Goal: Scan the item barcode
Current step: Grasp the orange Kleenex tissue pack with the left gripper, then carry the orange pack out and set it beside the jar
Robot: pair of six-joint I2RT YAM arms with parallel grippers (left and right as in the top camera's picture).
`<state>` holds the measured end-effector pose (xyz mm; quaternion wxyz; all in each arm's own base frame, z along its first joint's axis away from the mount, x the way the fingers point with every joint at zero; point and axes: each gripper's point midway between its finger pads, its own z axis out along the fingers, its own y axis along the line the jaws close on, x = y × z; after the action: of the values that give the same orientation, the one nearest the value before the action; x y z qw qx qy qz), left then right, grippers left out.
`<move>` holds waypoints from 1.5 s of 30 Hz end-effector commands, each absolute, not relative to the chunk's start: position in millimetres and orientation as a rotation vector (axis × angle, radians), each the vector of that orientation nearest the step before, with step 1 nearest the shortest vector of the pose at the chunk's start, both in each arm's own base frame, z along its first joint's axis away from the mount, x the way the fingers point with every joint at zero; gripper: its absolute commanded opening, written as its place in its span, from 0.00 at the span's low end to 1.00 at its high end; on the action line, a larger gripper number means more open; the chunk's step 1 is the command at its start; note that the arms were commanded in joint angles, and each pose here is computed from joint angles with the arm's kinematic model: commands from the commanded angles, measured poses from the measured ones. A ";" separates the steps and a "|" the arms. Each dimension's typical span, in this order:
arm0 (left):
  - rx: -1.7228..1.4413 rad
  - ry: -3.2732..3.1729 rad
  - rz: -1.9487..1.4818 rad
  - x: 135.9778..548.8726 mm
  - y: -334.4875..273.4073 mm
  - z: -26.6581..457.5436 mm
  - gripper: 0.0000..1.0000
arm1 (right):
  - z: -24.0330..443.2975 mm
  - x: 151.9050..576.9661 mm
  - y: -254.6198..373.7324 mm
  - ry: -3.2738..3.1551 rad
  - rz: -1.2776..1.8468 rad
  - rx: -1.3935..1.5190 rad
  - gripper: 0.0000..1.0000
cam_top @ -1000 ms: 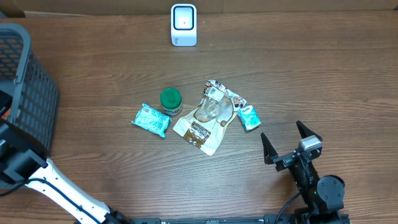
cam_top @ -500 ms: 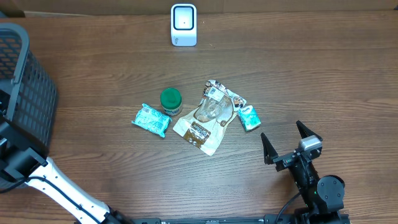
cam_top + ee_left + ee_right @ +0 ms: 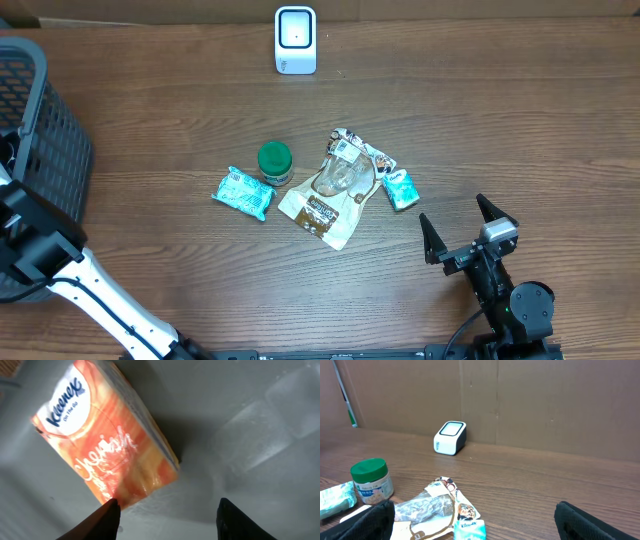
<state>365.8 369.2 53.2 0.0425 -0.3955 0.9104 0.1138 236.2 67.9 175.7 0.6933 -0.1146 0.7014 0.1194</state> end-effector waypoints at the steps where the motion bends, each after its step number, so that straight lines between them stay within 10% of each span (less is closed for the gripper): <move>1: -1.187 2.790 0.484 357.5 382.7 62.2 0.52 | 174.0 235.7 69.5 1.562 0.276 -0.259 1.00; 15: -1.209 2.740 0.529 362.8 394.3 42.0 0.50 | 174.0 235.7 69.5 1.562 0.276 -0.259 1.00; 19: -1.213 2.753 0.527 359.9 392.5 26.8 0.35 | 174.0 235.7 69.5 1.562 0.276 -0.259 1.00; 22: -1.215 2.758 0.530 358.3 391.9 21.6 0.06 | 174.0 235.7 69.5 1.562 0.276 -0.259 1.00; 28: -1.211 2.753 0.536 360.5 392.1 34.7 0.04 | 174.0 235.7 69.5 1.562 0.276 -0.259 1.00; 45: -1.155 2.291 0.087 399.0 325.2 271.6 0.04 | 174.0 235.7 69.5 1.562 0.276 -0.259 1.00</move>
<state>382.4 364.0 186.5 0.1735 -0.4516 0.8692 0.1024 236.2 68.0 175.7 0.6933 -0.1148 0.7014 0.1194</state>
